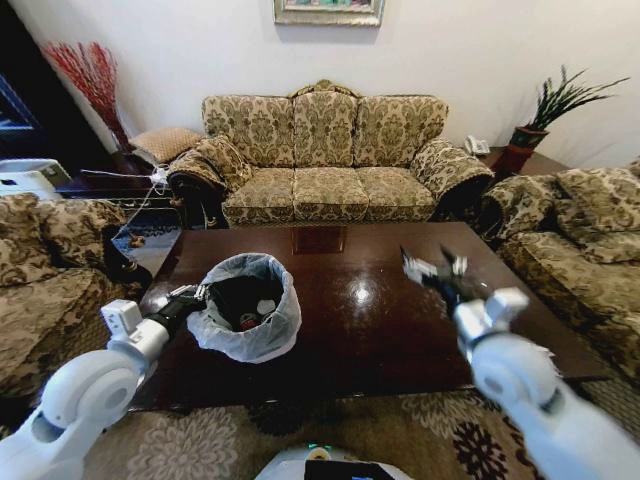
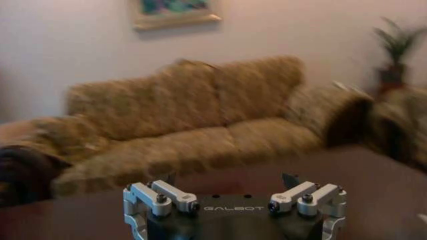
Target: Move to the front of the table and place the trash on the table into the trash bin.
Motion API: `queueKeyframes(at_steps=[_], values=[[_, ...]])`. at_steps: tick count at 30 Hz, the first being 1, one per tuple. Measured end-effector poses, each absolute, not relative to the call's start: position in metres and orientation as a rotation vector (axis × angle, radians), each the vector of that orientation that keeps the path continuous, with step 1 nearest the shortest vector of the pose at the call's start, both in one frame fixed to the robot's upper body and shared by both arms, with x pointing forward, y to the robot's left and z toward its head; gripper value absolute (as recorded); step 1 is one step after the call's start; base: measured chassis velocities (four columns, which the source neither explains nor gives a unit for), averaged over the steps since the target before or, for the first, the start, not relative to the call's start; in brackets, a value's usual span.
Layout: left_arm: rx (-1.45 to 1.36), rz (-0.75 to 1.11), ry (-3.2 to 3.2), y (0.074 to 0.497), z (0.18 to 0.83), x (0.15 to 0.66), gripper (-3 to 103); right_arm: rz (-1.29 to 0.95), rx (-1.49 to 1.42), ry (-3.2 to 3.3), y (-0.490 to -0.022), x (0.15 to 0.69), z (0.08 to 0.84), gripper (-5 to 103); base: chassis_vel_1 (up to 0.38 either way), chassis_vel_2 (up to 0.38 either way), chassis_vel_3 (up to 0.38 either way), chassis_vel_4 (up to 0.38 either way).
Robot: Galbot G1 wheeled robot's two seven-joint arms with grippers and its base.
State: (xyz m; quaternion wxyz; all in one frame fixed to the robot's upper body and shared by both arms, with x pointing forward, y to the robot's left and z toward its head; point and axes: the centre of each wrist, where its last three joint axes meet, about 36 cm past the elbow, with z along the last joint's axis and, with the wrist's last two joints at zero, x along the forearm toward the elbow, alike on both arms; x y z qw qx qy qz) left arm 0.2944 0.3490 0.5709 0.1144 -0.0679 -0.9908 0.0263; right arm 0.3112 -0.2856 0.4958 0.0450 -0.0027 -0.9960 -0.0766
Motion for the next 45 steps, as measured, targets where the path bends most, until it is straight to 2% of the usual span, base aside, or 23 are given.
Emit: queueKeyframes(at_steps=[6,15,21,25,31,40,42,44,45], values=[[-0.196,0.104,-2.9,0.349,0.566,0.297,4,-0.256,-0.306,-2.988,-0.308,0.286,0.437,100,-0.014,-0.018,0.029,0.024],[-0.202,0.128,-2.896,0.348,0.563,0.298,4,-0.249,-0.441,-2.966,-0.329,0.286,0.41,100,-0.148,-0.169,0.178,0.17],[-0.204,0.151,-2.904,0.346,0.564,0.294,4,-0.17,-0.74,-2.909,-0.353,0.292,0.385,100,-0.225,-0.232,0.203,0.207],[-0.204,0.171,-2.909,0.344,0.565,0.291,4,-0.233,-0.878,-2.783,-0.375,0.284,0.379,100,-0.062,-0.103,0.083,0.069],[-0.198,0.168,-2.909,0.344,0.564,0.291,4,-0.251,-0.931,-2.705,-0.389,0.276,0.359,100,0.024,0.024,-0.035,-0.002],[-0.212,0.162,-2.907,0.342,0.564,0.291,4,-0.36,-0.929,-2.632,-0.428,0.301,0.332,100,0.013,0.013,-0.004,-0.005],[-0.212,0.161,-2.905,0.343,0.564,0.291,4,-0.362,-0.913,-2.622,-0.43,0.303,0.328,103,0.0,0.0,0.0,0.0],[-0.214,0.156,-2.907,0.343,0.565,0.291,4,-0.37,-0.892,-2.617,-0.429,0.308,0.322,96,0.0,0.0,0.0,0.0],[-0.214,0.156,-2.907,0.343,0.565,0.291,4,-0.37,-0.892,-2.617,-0.429,0.308,0.322,96,0.0,0.0,0.0,0.0]])
